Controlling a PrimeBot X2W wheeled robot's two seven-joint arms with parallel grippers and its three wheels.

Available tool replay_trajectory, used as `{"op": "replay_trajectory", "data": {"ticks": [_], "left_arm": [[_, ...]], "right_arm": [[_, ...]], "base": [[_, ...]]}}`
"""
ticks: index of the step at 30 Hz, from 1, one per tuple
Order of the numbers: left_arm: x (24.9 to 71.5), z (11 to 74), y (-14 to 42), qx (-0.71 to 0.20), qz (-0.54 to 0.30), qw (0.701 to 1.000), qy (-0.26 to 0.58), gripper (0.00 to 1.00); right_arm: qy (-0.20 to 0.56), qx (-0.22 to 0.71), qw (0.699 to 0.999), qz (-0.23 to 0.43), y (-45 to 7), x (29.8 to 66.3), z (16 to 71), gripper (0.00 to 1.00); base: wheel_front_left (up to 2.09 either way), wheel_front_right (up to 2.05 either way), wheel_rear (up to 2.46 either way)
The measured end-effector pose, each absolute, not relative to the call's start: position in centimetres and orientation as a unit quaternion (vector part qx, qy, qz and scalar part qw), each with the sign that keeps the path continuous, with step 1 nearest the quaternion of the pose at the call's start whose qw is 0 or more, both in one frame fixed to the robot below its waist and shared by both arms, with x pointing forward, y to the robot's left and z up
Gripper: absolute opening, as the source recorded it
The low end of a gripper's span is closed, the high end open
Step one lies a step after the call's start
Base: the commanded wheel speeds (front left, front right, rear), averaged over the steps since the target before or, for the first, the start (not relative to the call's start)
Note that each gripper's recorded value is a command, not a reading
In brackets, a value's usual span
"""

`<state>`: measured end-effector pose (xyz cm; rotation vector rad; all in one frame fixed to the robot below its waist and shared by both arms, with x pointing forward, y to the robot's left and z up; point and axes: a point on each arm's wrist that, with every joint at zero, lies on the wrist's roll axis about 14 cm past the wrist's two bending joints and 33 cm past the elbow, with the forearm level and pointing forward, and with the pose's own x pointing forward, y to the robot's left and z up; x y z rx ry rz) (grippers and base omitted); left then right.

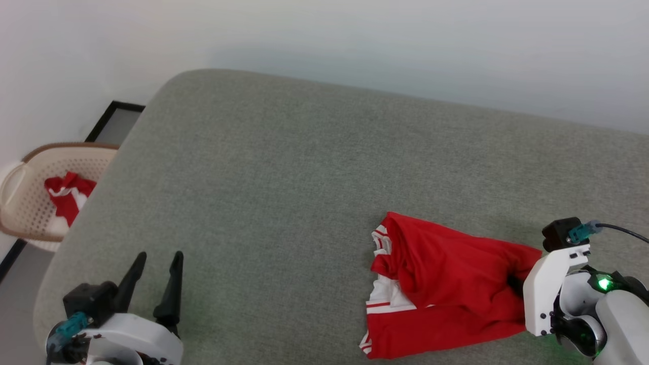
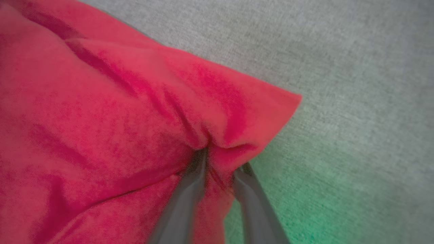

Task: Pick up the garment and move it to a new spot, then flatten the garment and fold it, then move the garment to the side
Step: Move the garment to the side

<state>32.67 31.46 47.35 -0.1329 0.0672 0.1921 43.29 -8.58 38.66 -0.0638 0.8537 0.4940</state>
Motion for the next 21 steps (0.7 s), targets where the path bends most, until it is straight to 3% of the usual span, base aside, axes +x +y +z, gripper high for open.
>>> {"op": "replay_trajectory", "data": {"ticks": [7, 21], "left_arm": [[34.0, 47.8, 30.7, -0.069, 0.083, 0.994, 0.027, 1.00], [41.7, 50.1, 23.8, -0.057, -0.038, 0.998, -0.005, 1.00]], "right_arm": [[0.385, -0.049, 0.893, 0.229, -10.0, 44.7, 40.2, 0.00], [0.339, -0.105, 0.927, 0.124, -20.8, 47.7, 45.5, 0.00]], "base": [[0.00, 0.00, 0.00], [0.00, 0.00, 0.00]]}}
